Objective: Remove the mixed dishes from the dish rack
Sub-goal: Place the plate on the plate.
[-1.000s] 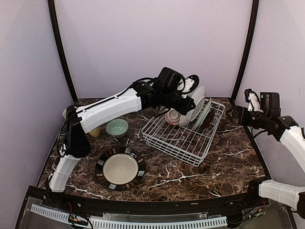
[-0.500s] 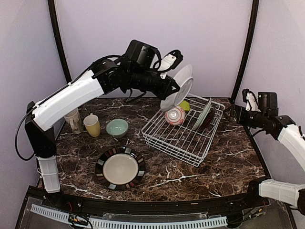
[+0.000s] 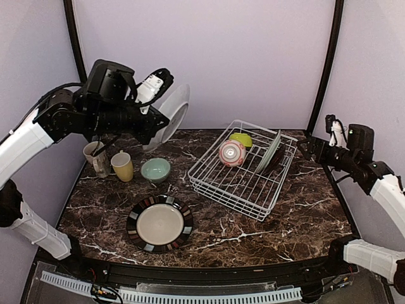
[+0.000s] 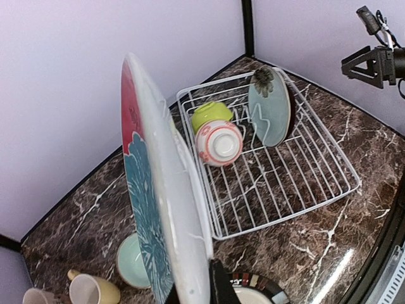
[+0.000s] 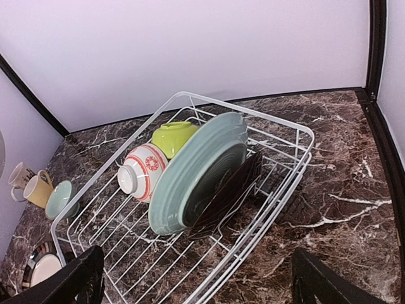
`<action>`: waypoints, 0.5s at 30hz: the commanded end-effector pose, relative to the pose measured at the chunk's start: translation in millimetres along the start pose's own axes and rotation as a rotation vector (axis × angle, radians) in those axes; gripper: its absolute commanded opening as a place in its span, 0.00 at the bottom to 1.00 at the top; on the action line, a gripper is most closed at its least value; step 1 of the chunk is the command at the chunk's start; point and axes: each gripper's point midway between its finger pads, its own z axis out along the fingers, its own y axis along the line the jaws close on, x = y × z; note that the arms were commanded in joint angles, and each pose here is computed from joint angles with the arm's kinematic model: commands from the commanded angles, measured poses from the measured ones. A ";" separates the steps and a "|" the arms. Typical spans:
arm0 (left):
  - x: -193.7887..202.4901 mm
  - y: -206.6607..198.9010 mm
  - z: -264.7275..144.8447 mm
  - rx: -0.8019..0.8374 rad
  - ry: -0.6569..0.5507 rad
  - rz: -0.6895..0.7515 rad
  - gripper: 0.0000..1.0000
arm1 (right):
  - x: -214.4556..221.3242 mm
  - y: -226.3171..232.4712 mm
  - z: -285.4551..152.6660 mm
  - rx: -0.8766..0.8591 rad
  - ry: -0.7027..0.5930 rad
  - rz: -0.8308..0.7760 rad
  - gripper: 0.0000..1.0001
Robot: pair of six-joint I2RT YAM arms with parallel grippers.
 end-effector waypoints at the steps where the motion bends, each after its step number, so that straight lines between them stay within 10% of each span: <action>1: 12.9 48.6 -48.6 -0.210 -0.049 -0.077 0.01 | -13.4 14.6 7.8 -0.083 -0.008 0.002 0.99; 15: 141.5 15.5 -15.4 -0.395 0.338 0.017 0.01 | -1.4 23.5 27.0 -0.167 0.074 0.060 0.99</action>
